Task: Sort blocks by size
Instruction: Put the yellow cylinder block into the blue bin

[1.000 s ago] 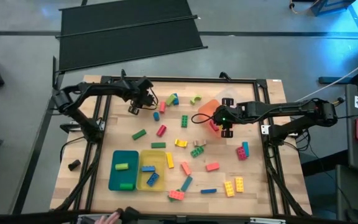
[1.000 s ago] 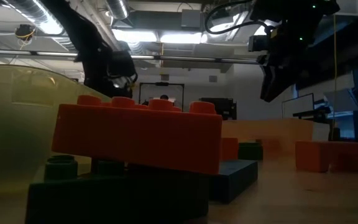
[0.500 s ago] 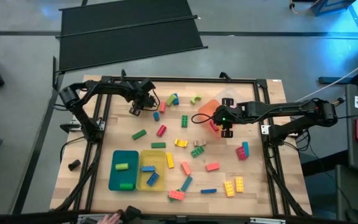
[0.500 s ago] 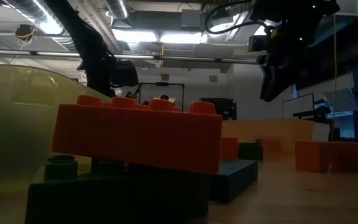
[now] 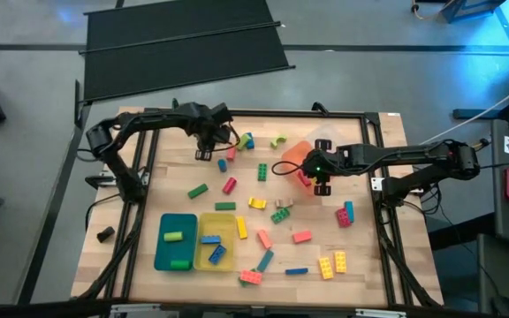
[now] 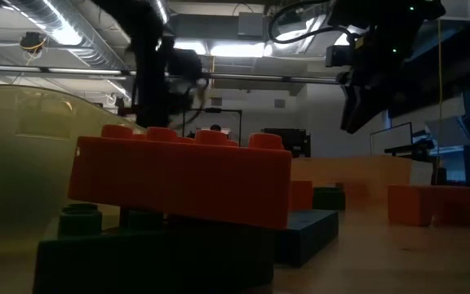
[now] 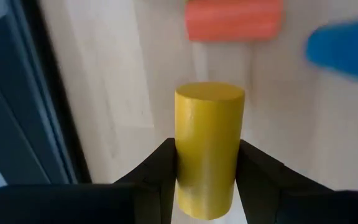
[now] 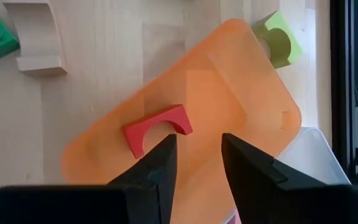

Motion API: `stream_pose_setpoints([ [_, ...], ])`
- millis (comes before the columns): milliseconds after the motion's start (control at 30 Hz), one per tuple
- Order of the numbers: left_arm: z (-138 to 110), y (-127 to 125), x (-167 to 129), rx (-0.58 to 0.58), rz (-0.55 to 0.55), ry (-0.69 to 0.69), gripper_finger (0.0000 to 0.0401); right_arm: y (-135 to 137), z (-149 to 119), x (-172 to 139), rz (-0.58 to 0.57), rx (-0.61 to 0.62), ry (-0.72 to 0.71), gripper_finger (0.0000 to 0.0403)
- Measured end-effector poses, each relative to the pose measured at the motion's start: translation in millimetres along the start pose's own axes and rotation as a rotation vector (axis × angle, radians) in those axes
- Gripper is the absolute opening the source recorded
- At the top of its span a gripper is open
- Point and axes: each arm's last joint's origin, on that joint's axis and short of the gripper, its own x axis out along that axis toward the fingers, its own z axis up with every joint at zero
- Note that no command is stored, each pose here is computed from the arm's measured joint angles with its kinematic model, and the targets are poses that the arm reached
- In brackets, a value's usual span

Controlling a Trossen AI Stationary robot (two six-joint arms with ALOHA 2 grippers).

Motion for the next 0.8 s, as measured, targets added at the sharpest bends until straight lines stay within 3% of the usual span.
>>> stream_pose_setpoints([
  [167,10,-26,-49,-0.096,-0.083,0.03,0.0118,0,1,0,0.009,0.001,-0.008,0.0129],
  [400,17,-97,-91,-0.361,-0.36,0.106,0.0118,0,4,0,0.002,0.011,-0.041,0.0129],
  [567,24,-156,-110,-0.379,-0.427,0.154,0.0118,-1,5,0,0.0,0.013,-0.05,0.0129],
  [800,20,-227,-131,-0.34,-0.429,0.14,0.0118,-1,5,0,0.0,0.014,-0.05,0.0129],
])
